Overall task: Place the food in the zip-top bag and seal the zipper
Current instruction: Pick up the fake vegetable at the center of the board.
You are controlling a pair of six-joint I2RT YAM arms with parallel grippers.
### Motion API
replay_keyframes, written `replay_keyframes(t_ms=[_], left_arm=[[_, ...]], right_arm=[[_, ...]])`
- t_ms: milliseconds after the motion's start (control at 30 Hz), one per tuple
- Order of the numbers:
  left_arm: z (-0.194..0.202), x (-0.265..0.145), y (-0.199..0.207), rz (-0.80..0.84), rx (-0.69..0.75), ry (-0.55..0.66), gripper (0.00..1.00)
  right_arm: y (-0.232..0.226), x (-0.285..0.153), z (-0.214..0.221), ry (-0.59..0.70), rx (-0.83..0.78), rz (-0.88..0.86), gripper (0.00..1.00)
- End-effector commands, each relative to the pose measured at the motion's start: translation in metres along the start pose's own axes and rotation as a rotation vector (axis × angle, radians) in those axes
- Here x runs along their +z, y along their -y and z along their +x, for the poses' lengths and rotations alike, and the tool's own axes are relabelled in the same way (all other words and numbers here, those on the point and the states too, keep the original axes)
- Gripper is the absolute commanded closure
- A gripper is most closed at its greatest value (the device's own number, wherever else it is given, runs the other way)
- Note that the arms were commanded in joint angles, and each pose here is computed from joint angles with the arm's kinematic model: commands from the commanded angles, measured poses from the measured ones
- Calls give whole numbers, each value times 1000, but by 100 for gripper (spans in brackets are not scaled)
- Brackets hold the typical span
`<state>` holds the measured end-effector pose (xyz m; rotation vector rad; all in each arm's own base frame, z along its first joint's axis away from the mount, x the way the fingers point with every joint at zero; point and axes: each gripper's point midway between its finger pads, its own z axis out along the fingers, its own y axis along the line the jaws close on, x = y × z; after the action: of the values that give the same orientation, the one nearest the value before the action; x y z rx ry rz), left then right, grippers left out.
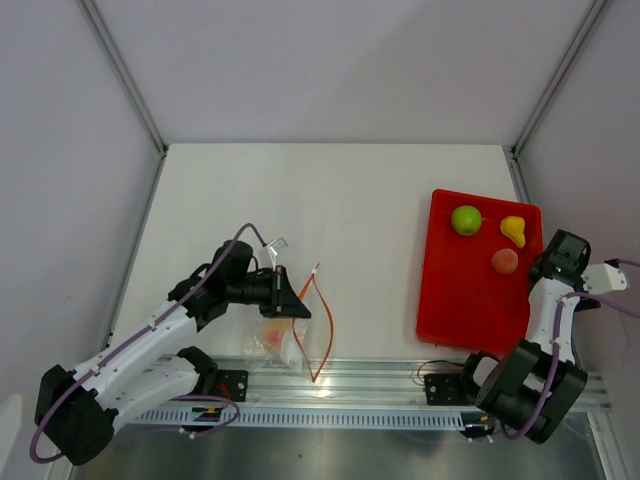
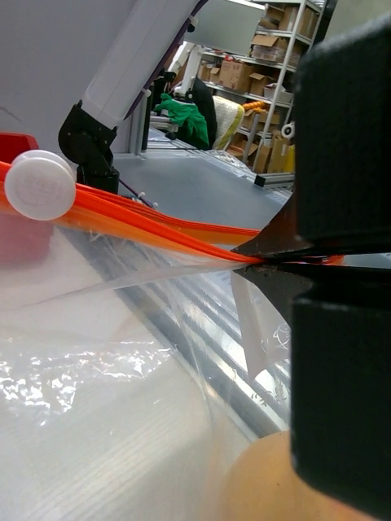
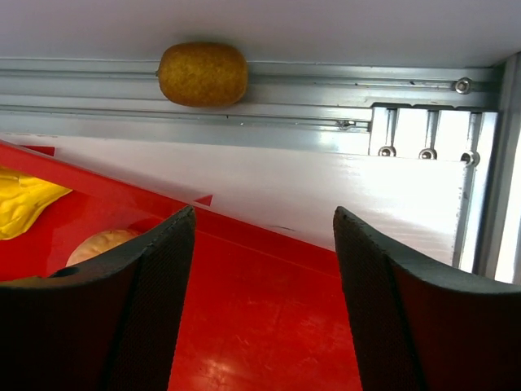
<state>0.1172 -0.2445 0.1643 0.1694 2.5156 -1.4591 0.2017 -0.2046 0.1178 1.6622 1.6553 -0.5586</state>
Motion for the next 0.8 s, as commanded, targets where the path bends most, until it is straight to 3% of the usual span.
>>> replay_keyframes(t_ms=[0, 167, 500, 700, 767], left_arm=[[-8, -1, 17, 45, 69, -3, 99], [-12, 4, 20, 62, 68, -19, 100], [-20, 9, 24, 52, 79, -45, 100], [-25, 12, 25, 49, 78, -54, 100], [-26, 13, 25, 50, 81, -54, 99]], right_arm=[[-10, 11, -7, 50, 19, -24, 30], [-9, 35, 10, 15, -47, 32, 34], [-47, 48, 29, -19, -145, -29, 39], [-53, 55, 37, -40, -172, 6, 39], [-45, 57, 31, -7, -186, 52, 32]])
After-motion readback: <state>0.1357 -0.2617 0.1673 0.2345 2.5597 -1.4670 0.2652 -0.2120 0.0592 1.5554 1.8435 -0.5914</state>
